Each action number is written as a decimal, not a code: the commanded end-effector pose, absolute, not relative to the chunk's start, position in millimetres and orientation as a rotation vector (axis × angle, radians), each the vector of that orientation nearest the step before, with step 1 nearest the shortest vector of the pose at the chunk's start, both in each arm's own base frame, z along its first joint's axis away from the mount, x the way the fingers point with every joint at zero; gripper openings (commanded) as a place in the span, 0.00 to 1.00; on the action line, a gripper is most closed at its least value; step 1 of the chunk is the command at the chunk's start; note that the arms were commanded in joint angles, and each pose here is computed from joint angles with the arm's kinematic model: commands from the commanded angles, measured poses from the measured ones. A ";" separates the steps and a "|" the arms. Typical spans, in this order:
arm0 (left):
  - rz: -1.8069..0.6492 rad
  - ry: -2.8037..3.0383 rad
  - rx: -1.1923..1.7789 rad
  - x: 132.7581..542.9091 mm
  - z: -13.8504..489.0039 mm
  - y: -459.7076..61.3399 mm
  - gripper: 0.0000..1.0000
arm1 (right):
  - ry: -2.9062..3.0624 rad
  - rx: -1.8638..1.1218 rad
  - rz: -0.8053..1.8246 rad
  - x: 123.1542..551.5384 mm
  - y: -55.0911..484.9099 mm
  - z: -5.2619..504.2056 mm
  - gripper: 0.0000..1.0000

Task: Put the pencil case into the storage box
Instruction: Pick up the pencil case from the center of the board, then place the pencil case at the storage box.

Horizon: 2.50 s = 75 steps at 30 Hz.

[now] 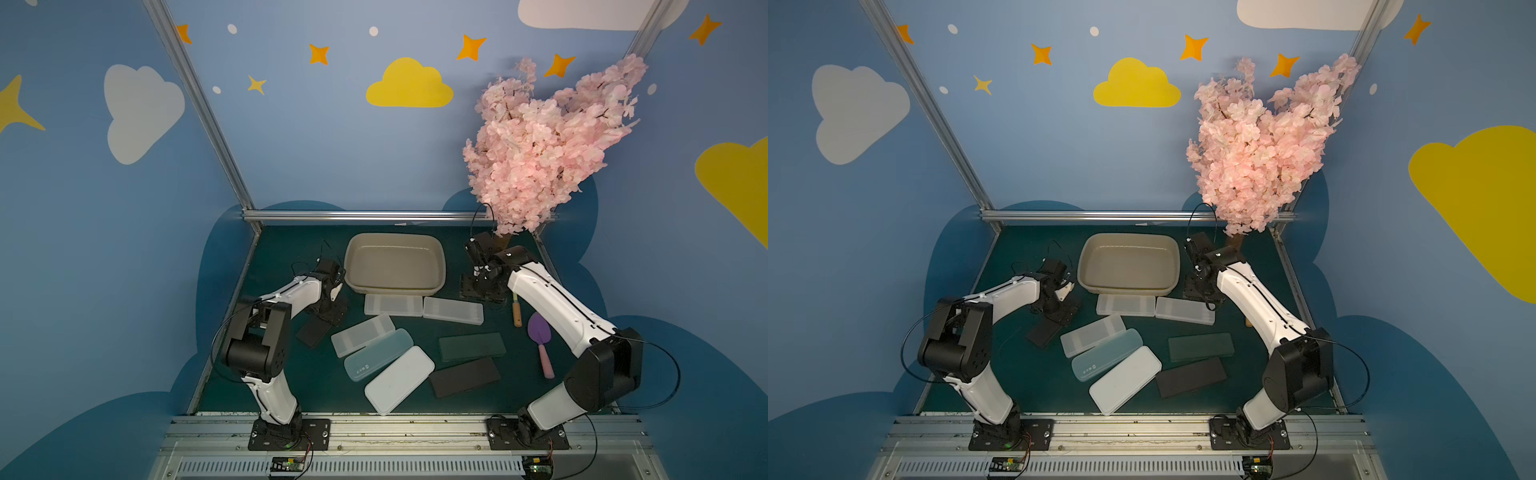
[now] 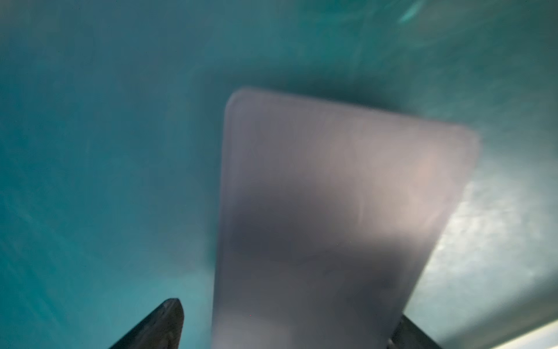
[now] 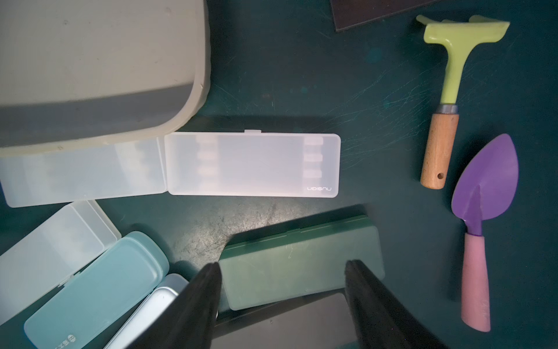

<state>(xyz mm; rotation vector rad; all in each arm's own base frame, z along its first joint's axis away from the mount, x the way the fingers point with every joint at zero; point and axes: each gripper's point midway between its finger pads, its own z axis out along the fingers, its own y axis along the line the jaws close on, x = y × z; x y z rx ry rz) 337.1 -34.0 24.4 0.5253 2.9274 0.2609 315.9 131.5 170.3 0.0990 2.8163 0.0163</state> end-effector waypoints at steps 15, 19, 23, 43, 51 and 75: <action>0.346 3.157 0.276 285.7 12.4 -14.6 0.84 | 2.827 0.107 0.012 315.1 129.7 171.4 0.70; 0.345 3.119 0.266 284.9 19.9 -13.4 0.83 | 2.818 0.113 0.015 314.5 128.6 173.1 0.70; 0.405 3.112 0.325 284.7 16.3 -7.4 0.92 | 2.820 0.116 0.026 313.4 129.5 171.1 0.70; -0.006 3.103 0.391 285.5 7.1 -60.8 0.83 | 2.823 0.083 0.061 310.9 134.8 175.0 0.69; -0.012 3.066 0.264 281.2 38.5 -70.9 0.61 | 2.812 0.051 0.073 307.2 136.7 180.4 0.69; -0.061 2.692 0.335 431.1 201.1 -174.4 0.54 | 2.795 -0.014 0.092 299.1 130.6 177.1 0.69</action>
